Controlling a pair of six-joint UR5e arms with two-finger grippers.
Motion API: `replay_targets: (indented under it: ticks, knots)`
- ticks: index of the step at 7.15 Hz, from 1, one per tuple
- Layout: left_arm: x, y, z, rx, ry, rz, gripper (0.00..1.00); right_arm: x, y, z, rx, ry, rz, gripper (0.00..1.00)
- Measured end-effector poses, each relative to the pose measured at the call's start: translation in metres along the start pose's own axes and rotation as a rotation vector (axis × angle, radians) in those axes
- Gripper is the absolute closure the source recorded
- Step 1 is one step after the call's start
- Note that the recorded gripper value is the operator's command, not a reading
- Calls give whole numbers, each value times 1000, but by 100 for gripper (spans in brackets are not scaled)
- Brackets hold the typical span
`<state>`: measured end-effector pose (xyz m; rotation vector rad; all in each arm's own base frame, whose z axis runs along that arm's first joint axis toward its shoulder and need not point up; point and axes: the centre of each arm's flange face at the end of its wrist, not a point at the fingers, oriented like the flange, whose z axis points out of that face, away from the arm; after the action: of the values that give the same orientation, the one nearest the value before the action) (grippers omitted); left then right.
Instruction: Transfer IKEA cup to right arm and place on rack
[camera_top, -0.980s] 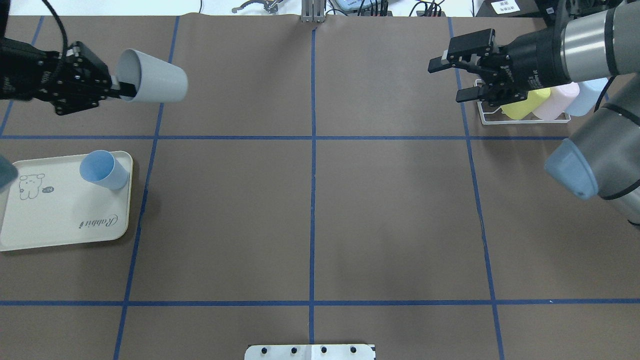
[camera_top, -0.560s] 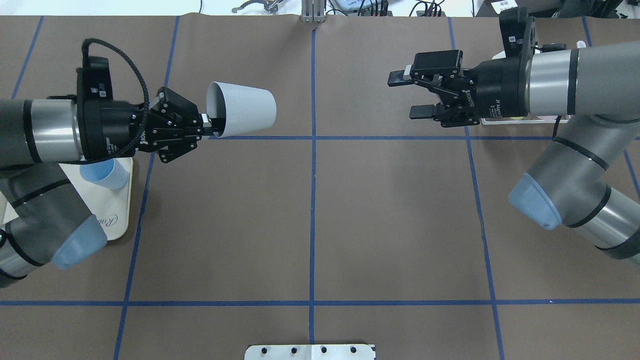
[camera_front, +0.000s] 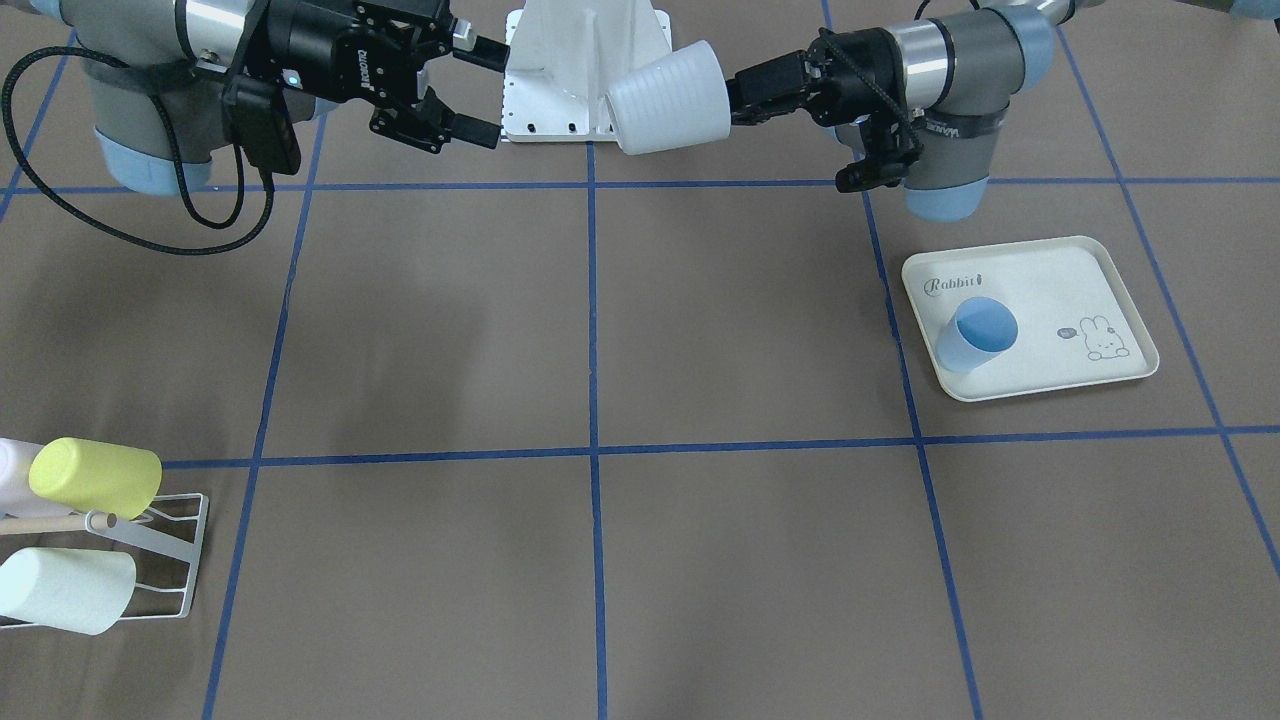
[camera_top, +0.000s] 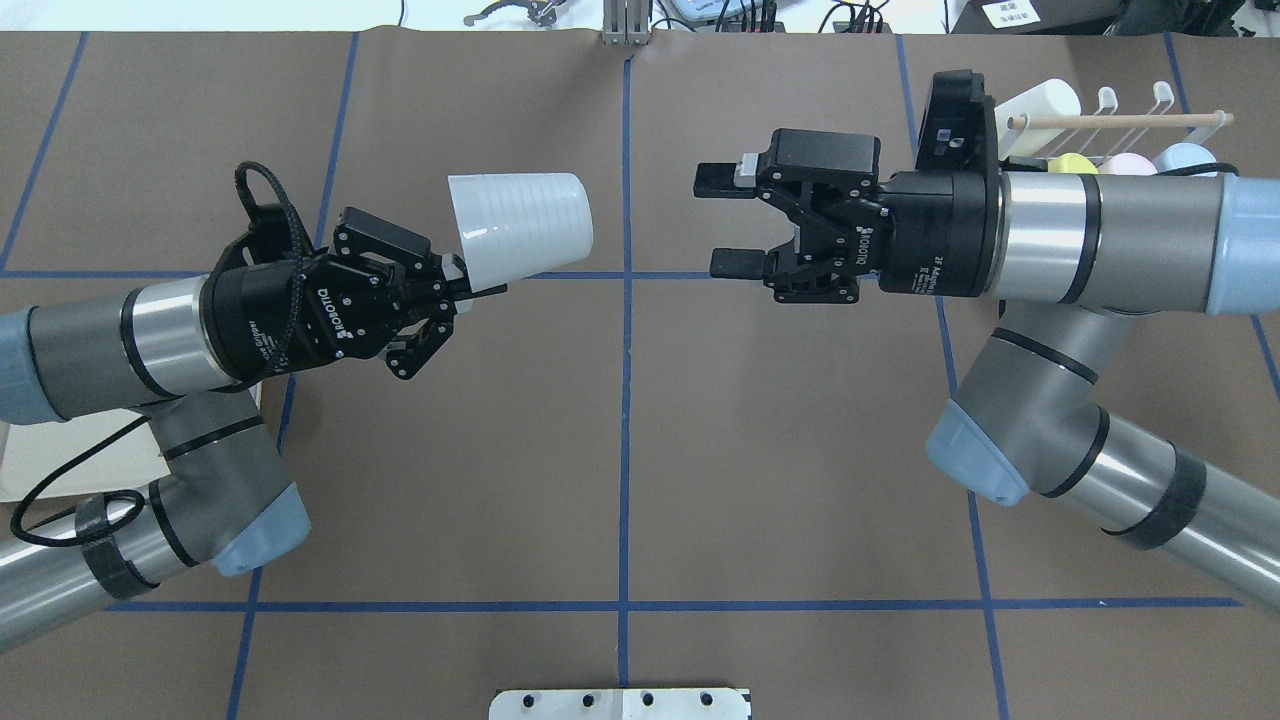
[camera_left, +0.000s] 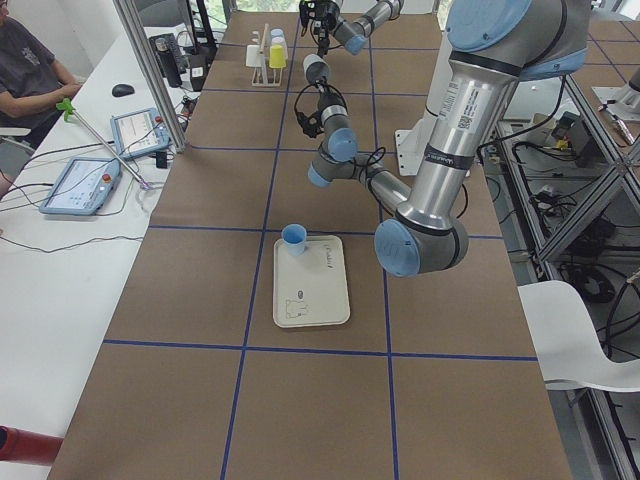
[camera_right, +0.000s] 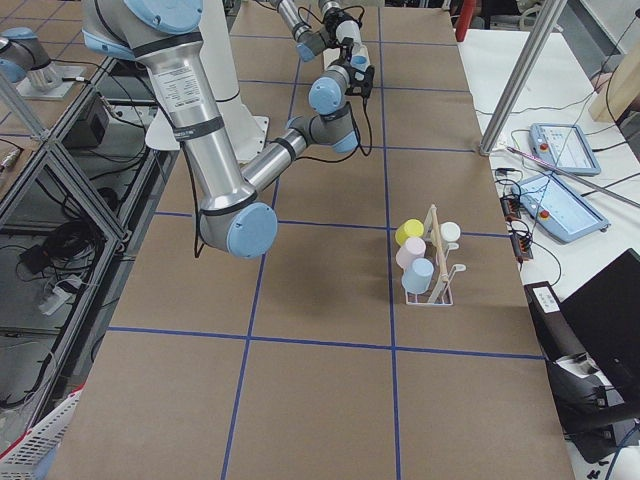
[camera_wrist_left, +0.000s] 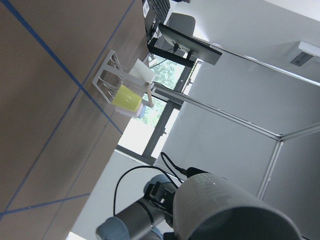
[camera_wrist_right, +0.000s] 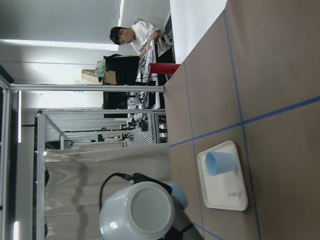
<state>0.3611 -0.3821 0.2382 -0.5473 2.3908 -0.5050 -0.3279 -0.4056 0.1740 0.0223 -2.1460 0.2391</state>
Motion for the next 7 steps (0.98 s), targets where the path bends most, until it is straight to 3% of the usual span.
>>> replay_targets:
  ticks: [3,7]
  knots:
    - [-1,12,19,-56,46,-116,100,6,6,28,-70,-79,-1,2]
    - [-10,23,30,-85,43,-143,100,0,8,39,-84,-99,-4,4]
